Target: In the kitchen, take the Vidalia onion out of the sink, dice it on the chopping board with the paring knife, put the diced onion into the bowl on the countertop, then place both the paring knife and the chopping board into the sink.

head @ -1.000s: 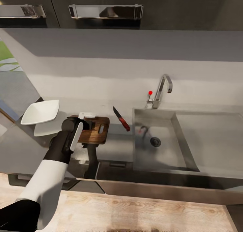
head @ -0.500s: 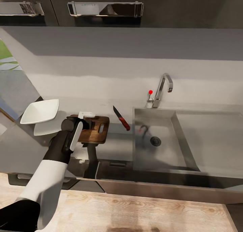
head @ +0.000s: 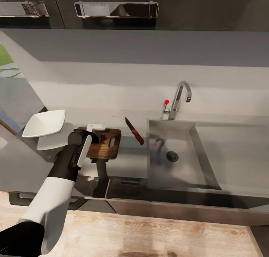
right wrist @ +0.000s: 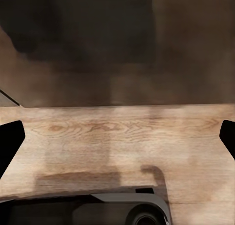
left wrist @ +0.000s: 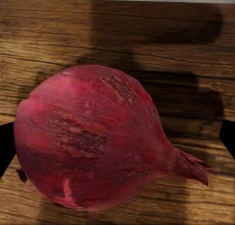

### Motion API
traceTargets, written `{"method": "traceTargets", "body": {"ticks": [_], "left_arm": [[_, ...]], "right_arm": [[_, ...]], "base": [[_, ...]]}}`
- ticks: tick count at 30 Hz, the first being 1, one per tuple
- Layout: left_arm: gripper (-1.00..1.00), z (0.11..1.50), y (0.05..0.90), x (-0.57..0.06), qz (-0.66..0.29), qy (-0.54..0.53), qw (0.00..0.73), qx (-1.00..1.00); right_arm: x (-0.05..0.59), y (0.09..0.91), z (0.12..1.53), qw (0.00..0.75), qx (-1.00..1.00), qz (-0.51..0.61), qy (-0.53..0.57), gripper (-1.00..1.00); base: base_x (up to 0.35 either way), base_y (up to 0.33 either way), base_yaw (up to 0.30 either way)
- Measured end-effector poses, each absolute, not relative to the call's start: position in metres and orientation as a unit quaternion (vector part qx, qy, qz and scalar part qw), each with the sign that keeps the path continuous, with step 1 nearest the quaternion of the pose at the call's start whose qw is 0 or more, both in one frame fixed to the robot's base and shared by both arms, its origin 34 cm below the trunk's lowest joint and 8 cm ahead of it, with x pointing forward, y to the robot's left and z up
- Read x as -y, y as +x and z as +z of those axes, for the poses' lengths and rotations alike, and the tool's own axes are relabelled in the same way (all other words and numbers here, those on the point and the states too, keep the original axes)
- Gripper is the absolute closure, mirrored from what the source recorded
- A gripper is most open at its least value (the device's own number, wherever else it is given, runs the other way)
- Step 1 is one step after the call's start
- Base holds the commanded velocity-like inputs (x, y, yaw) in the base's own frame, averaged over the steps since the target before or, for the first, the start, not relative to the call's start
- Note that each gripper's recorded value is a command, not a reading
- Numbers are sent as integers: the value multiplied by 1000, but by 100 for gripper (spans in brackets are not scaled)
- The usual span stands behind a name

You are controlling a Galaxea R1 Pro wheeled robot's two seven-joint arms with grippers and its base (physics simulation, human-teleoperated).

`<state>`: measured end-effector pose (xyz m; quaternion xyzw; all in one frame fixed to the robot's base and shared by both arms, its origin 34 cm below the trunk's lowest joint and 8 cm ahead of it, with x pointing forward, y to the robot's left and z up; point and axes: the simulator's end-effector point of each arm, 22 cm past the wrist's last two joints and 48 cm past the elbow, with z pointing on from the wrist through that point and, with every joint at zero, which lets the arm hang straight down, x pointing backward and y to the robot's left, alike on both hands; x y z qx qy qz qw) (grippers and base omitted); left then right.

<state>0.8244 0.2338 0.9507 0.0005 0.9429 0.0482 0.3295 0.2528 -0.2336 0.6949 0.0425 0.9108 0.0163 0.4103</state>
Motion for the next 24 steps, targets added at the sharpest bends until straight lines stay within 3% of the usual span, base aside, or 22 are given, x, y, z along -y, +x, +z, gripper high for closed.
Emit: {"method": "traceTargets", "body": {"ticks": [15,24], "left_arm": [[-100,953,825,-235,49,0,333,-942],[-100,953,826,-235,49,0,333,-942]], "right_arm": [[234,253,695,410,-911,16,42,-100],[233,253,694,409,-911,17,42,-100]], "base": [[-4,0,0],[-265,0,0]]}}
